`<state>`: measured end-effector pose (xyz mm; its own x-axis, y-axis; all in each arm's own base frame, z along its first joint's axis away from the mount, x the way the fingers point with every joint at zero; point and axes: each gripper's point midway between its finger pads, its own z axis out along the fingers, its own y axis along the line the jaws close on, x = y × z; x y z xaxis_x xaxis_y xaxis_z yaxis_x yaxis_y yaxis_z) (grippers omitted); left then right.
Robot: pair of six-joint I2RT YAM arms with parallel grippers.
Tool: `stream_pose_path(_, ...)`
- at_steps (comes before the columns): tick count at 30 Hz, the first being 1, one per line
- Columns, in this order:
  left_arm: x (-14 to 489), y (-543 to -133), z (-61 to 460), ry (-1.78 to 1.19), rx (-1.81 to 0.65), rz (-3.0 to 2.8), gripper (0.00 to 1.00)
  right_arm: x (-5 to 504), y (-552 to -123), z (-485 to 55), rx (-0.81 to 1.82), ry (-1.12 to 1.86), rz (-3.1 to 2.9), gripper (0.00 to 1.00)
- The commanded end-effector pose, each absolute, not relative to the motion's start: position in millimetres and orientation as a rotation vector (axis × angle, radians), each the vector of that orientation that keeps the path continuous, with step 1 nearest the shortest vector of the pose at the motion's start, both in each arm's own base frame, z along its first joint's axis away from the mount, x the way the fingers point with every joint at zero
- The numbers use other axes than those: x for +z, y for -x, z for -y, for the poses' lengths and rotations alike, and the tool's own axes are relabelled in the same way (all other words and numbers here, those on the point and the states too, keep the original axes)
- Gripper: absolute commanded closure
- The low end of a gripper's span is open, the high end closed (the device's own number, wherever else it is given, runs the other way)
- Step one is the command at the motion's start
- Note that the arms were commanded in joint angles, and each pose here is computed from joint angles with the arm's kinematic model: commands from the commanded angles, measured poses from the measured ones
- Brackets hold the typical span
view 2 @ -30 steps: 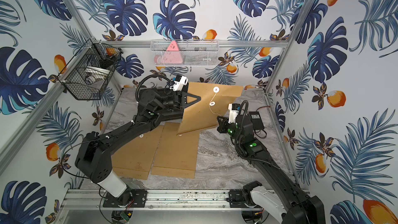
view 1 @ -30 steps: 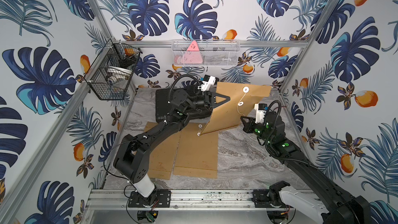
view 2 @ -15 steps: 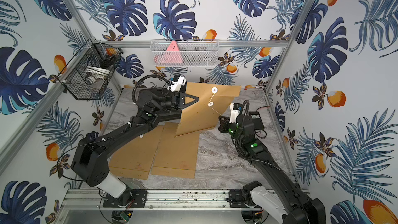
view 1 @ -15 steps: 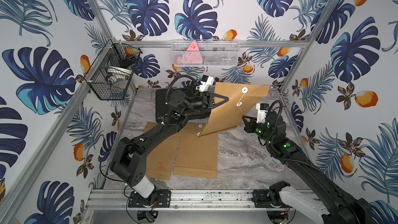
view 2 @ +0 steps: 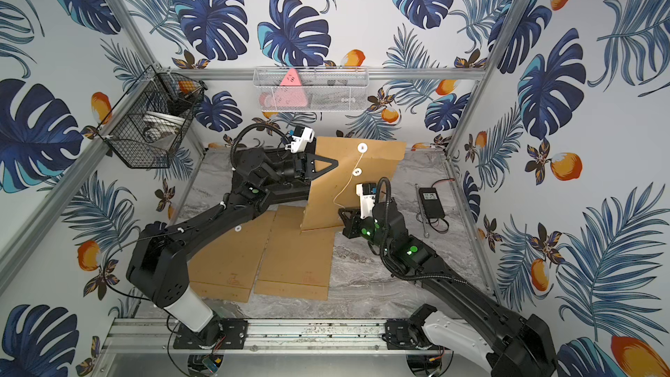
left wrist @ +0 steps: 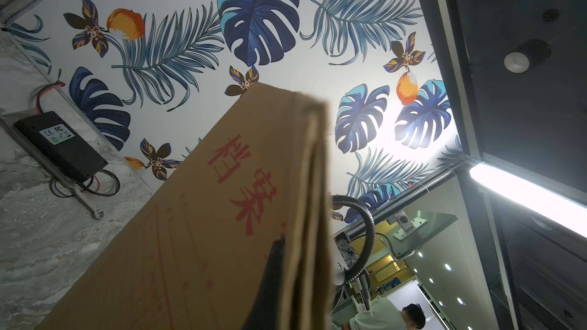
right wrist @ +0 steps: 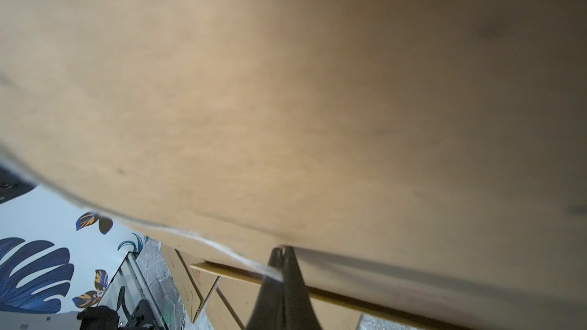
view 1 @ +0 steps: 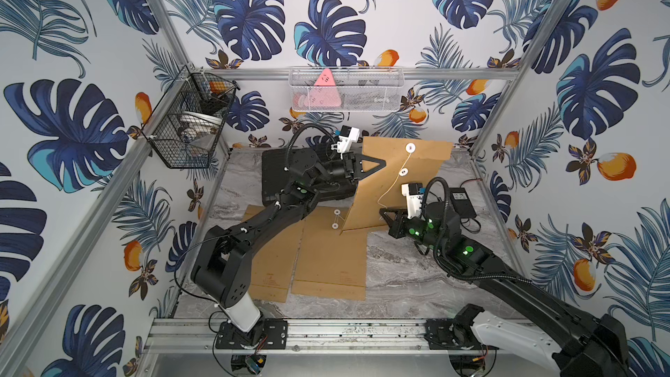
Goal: Close the mouth of the file bag
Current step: Close the file bag.
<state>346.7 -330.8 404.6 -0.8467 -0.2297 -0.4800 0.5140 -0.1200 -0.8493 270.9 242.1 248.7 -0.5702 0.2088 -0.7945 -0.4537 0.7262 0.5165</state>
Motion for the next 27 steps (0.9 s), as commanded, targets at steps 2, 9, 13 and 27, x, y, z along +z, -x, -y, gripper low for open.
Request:
stream_pose_path(2, 412.7, -354.2, 328.5, -0.301, -1.967, -1.615, 1.00, 258.7, -270.5, -259.3, 0.905, 0.186, -1.950, 1.00)
stream_pose_path(9, 410.0, -351.9, 331.7, -0.312, -1.955, -1.634, 1.00, 256.0, -266.3, -284.2, 0.929, 0.232, -1.959, 1.00)
stream_pose_path(13, 407.0, -349.5, 335.0, -0.320, -1.964, -1.641, 1.00, 259.5, -265.5, -291.7, 0.947, 0.248, -1.953, 1.00)
stream_pose_path(27, 405.9, -346.6, 339.4, -0.341, -1.972, -1.642, 1.00, 276.1, -240.3, -335.0, 1.115, 0.400, -1.900, 1.00)
